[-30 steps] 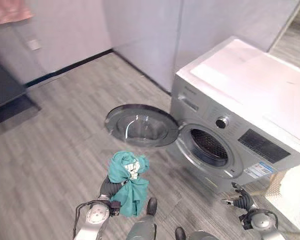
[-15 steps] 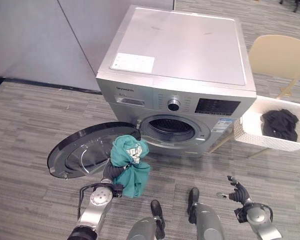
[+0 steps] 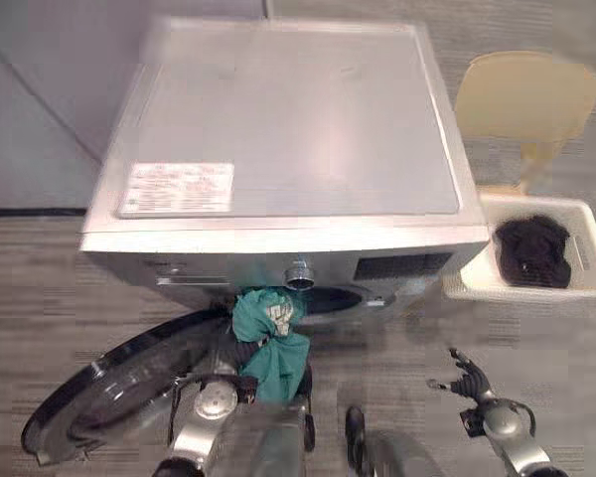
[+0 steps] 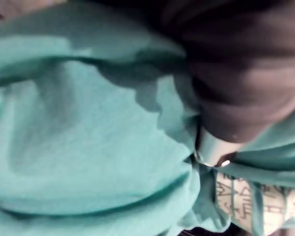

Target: Grab the laundry basket,head to the washer,open it,put in the laundry and shut it.

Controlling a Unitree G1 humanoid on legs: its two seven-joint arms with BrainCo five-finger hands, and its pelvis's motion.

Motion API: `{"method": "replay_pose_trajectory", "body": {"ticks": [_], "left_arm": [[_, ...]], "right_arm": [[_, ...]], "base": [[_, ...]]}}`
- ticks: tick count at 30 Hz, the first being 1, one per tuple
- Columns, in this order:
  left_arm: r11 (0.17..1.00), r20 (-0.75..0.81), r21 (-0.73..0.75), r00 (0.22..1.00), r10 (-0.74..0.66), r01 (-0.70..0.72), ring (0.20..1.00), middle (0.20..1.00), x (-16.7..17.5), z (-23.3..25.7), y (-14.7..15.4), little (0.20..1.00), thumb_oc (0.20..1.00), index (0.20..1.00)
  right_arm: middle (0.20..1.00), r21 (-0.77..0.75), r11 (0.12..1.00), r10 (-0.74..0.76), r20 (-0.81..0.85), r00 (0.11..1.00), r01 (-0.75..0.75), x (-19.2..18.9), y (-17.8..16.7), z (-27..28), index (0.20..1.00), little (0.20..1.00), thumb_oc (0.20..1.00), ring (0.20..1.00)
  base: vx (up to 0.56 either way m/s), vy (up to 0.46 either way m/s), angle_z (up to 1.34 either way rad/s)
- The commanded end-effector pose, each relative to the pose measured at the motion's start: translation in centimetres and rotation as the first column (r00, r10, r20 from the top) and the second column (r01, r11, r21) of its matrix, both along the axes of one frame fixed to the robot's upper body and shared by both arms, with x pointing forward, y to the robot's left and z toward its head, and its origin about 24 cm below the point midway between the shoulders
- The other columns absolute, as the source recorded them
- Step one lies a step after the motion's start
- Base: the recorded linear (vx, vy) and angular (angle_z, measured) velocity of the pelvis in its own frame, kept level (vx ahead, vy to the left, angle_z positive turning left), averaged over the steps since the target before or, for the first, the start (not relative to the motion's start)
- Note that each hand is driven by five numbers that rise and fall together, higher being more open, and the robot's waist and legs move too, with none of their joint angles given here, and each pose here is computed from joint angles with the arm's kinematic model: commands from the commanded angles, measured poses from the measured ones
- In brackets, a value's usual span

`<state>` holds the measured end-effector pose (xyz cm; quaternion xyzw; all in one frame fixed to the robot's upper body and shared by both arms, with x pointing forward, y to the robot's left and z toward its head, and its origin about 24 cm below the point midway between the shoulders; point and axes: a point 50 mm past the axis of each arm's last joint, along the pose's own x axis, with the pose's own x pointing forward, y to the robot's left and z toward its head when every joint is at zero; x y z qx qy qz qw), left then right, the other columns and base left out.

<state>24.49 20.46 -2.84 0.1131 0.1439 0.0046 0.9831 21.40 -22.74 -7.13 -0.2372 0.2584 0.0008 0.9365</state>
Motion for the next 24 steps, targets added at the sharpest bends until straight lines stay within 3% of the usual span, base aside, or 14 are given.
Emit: {"method": "replay_pose_trajectory", "body": {"ticks": [1, 8, 16, 24], "left_arm": [[0.999, 0.225, -0.031, 0.974, 0.039, -0.033, 0.200, 0.200, 3.3, 4.4, -0.6, 0.200, 0.200, 0.200], [0.999, 0.394, -0.015, 0.919, 0.035, -0.032, 0.200, 0.200, 6.2, 8.9, -2.0, 0.200, 0.200, 0.200], [0.989, 0.612, 0.085, 0.790, 0.043, -0.120, 0.200, 0.200, 10.3, 16.4, -2.4, 0.200, 0.200, 0.200], [0.901, 0.790, 0.191, 0.605, 0.093, -0.389, 0.200, 0.200, 14.3, 28.2, 0.7, 0.200, 0.200, 0.200]], "right_arm": [[1.000, 0.047, 0.999, -0.024, 0.176, 0.984, 0.016, 2.5, 0.5, 3.0, 1.000, 1.000, 1.000, 1.000], [1.000, 0.072, 0.997, -0.032, 0.353, 0.935, 0.007, 5.4, 1.4, 6.8, 1.000, 1.000, 1.000, 1.000], [1.000, 0.104, 0.994, -0.042, 0.508, 0.860, -0.013, 7.0, 2.2, 10.1, 1.000, 1.000, 1.000, 1.000], [1.000, 0.126, 0.985, 0.029, 0.558, 0.829, -0.120, 6.7, 3.2, 11.1, 1.000, 1.000, 1.000, 1.000]], "base": [[-0.19, 0.041, -0.72], [-0.06, -0.036, 0.06], [-0.01, -0.033, -0.08], [0.01, -0.012, -0.07]]}}
